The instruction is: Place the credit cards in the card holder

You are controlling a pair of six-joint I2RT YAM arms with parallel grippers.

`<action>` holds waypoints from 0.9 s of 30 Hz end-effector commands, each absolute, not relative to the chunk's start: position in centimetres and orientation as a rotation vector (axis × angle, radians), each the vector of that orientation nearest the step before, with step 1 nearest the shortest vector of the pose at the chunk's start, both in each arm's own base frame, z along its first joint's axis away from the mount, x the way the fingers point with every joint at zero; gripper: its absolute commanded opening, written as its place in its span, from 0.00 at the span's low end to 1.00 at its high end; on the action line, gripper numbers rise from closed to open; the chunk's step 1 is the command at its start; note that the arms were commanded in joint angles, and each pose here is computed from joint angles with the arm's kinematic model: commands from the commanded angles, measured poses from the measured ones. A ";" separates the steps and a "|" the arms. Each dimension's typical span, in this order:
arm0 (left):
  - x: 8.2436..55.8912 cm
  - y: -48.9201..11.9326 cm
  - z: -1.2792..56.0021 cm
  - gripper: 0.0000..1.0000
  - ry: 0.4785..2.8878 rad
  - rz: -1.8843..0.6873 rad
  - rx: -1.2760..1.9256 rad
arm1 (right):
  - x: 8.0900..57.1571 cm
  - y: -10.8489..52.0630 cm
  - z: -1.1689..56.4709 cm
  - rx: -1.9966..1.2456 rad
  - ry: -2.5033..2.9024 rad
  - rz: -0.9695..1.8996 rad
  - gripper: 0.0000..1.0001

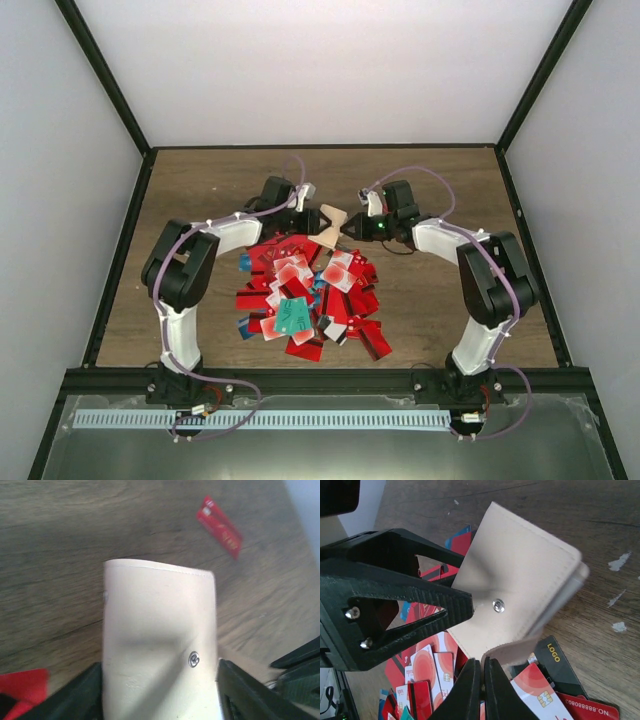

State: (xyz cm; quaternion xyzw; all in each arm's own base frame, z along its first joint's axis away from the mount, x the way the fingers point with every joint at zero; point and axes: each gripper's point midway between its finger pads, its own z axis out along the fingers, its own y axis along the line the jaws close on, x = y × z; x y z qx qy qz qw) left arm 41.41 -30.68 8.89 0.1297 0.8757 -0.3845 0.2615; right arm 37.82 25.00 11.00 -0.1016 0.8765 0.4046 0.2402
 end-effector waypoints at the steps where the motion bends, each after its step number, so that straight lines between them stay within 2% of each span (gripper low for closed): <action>1: 42.8 -28.7 8.3 0.66 2.393 -0.827 0.355 | 39.3 25.2 12.5 -0.298 2.352 1.169 0.01; 4: 43.0 -27.3 8.1 0.80 2.405 -0.706 0.352 | 39.6 24.8 12.2 -0.296 2.352 1.176 0.01; 11: 42.1 -27.4 8.4 0.90 2.402 -0.646 0.414 | 39.4 24.7 12.6 -0.327 2.325 1.233 0.01; 17: 41.4 -29.9 8.4 0.91 2.398 -0.722 0.506 | 39.1 24.9 12.8 -0.341 2.314 1.260 0.01; 27: 41.6 -30.8 6.9 0.89 2.444 -0.619 0.540 | 39.0 24.6 13.4 -0.346 2.309 1.232 0.01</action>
